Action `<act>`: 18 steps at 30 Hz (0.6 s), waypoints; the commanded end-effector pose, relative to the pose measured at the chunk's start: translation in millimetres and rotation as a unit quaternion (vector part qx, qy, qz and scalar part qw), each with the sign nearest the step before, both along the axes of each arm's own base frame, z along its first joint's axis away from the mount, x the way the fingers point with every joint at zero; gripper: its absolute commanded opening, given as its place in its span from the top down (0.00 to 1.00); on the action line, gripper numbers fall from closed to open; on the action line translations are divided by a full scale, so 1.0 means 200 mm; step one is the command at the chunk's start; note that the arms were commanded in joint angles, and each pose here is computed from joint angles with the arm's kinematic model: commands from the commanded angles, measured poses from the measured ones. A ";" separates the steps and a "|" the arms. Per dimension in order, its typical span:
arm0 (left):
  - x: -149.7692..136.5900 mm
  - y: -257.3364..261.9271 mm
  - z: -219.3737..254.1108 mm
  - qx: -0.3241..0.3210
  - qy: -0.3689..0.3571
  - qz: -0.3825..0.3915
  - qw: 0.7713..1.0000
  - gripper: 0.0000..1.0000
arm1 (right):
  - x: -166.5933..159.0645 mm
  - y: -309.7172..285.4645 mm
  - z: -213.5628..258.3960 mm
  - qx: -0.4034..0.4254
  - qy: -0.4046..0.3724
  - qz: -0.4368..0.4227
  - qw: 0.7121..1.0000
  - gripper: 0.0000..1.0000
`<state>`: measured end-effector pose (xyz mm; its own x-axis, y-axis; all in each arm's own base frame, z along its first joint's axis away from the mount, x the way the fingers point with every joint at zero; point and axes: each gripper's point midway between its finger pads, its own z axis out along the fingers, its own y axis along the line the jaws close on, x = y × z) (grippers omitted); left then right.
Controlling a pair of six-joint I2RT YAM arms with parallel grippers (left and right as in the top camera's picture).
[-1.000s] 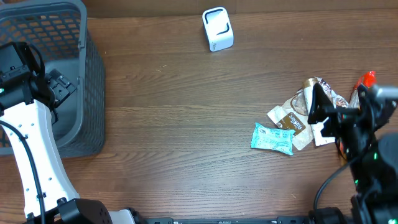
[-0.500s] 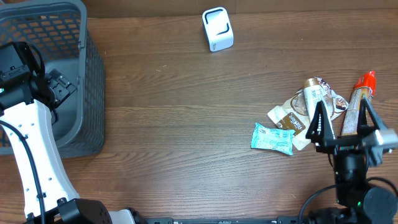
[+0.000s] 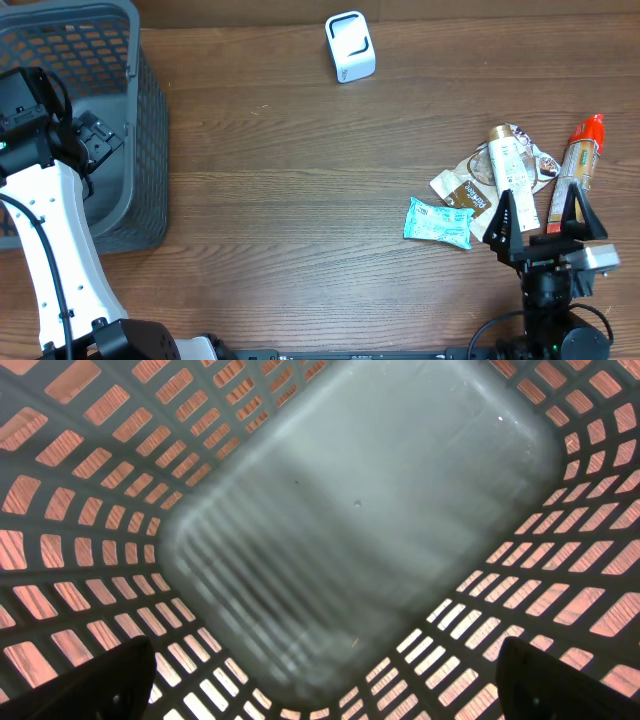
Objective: Scan the item barcode
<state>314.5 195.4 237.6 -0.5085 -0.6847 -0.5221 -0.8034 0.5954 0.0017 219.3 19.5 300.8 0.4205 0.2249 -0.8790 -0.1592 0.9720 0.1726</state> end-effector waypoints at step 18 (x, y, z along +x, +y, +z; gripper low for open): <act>0.00 -0.01 -0.01 -0.007 -0.002 0.004 1.000 0.00 | 0.11 0.05 -0.45 -0.024 0.156 0.019 0.987 0.00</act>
<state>314.5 195.5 237.6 -0.5084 -0.6846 -0.5223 -0.8035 0.5952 0.0020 240.5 27.0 225.4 0.1687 0.1948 -0.9662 -0.1394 0.9751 0.1722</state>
